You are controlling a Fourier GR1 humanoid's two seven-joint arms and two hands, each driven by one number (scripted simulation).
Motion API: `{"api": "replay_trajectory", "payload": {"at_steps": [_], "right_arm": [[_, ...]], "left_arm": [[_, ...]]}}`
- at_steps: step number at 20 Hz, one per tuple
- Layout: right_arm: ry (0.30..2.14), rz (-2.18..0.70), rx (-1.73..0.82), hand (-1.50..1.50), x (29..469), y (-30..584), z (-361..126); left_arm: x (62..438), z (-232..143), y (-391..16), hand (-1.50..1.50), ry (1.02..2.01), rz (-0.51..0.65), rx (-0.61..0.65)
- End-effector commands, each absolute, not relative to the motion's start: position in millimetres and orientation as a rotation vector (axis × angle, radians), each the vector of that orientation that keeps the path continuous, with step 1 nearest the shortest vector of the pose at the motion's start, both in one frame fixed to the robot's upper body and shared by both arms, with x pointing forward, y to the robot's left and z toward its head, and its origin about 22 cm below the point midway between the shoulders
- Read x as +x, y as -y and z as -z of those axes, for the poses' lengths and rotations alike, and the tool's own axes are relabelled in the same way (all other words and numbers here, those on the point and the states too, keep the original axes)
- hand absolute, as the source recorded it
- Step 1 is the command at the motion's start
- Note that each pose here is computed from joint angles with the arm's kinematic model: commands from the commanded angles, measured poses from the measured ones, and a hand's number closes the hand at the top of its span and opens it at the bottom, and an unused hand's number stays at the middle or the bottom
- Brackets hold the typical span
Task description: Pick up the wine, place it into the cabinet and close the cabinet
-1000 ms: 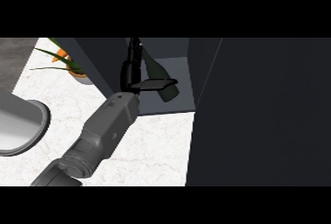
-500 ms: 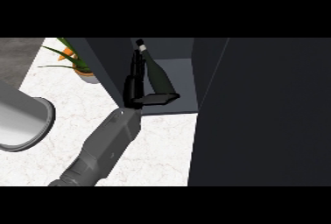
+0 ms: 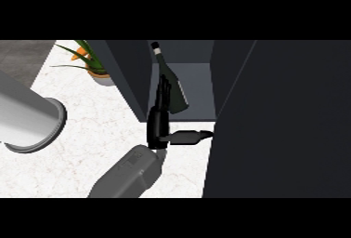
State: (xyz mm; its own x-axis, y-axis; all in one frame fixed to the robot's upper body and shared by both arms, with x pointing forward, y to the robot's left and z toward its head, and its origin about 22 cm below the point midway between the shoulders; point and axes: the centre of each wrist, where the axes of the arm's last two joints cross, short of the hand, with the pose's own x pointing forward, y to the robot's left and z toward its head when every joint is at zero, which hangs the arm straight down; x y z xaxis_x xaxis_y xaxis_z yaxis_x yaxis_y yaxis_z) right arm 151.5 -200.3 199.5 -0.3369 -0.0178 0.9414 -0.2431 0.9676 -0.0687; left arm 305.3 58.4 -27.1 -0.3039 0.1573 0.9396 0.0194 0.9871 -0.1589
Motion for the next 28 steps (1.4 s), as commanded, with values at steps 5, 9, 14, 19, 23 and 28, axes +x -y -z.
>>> {"api": "replay_trajectory", "payload": {"at_steps": [5,9,14,19,23,28], "right_arm": [[1.929,-0.213,0.186,-1.5,125,210,-210],[1.94,-0.217,0.188,-1.5,136,210,-201],[1.92,-0.234,0.186,-1.5,135,208,-217],[1.89,-0.267,0.251,-1.5,139,218,-195],[1.838,-0.3,0.307,1.5,131,210,-204],[1.799,-0.406,0.301,1.5,138,210,-197]], "left_arm": [[253,4,-58,-1.5,1.897,-0.191,-0.185],[233,-10,-65,-1.5,1.882,-0.206,-0.155],[190,-15,-85,-1.5,1.906,-0.227,-0.135],[170,-25,-108,-1.5,1.907,-0.207,-0.222],[155,-33,-132,-1.5,1.896,-0.17,-0.237],[136,-46,-161,-1.5,1.898,-0.121,-0.326]]}}
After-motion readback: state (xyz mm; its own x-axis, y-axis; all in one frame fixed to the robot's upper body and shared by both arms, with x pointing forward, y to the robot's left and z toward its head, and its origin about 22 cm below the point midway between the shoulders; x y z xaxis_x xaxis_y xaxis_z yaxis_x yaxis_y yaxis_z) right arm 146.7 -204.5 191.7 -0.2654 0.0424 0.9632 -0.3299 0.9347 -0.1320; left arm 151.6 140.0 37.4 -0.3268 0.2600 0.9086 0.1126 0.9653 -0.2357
